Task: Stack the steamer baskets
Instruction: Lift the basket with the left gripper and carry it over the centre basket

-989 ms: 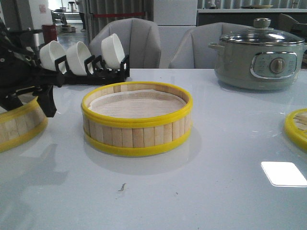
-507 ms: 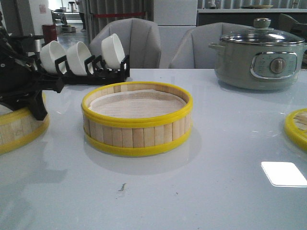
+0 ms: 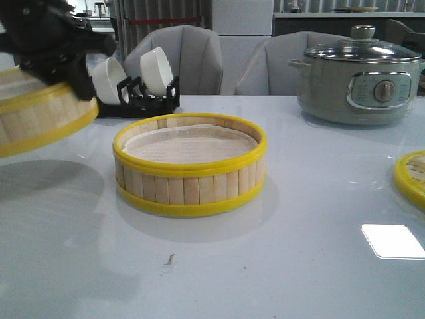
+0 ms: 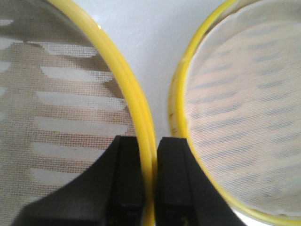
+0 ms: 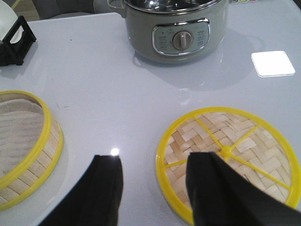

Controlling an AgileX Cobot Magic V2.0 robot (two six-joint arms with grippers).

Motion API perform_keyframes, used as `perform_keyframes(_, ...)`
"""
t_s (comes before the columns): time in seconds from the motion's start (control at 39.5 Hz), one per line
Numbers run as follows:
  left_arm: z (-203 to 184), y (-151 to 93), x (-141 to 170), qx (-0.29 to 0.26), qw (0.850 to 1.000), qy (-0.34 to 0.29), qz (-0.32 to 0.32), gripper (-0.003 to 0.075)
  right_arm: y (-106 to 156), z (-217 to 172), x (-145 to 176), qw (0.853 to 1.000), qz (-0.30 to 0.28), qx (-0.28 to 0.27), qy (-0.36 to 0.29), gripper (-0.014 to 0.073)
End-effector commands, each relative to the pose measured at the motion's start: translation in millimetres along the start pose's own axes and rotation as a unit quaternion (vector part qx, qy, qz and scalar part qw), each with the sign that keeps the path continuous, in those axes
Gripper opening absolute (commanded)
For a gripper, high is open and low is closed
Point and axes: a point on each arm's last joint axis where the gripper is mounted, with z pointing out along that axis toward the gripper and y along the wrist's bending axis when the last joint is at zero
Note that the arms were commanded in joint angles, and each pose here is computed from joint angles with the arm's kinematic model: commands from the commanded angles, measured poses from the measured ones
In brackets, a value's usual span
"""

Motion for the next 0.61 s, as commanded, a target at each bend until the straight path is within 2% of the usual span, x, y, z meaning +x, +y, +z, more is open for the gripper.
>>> perform_keyframes(0.0, -49.3, -29.5, -24.4, 0.024, 0.995, -0.085, 0.037, 0.0088, 2.8, -5.8, -18.9, 0.998, -0.007, -0.007, -0.063, 0.0433)
perform_keyframes(0.33, -63.9, -121.7, -17.5, 0.105, 0.979, -0.12, 0.123, 0.0088, 3.1, -6.1, -20.9, 0.997, -0.007, -0.009, -0.074, 0.0433)
perform_keyframes(0.58, -44.8, -166.4, -4.3, 0.138, 0.97, -0.117, 0.161, 0.0088, 3.2, -6.2, -21.4, 0.997, -0.007, -0.009, -0.077, 0.0433)
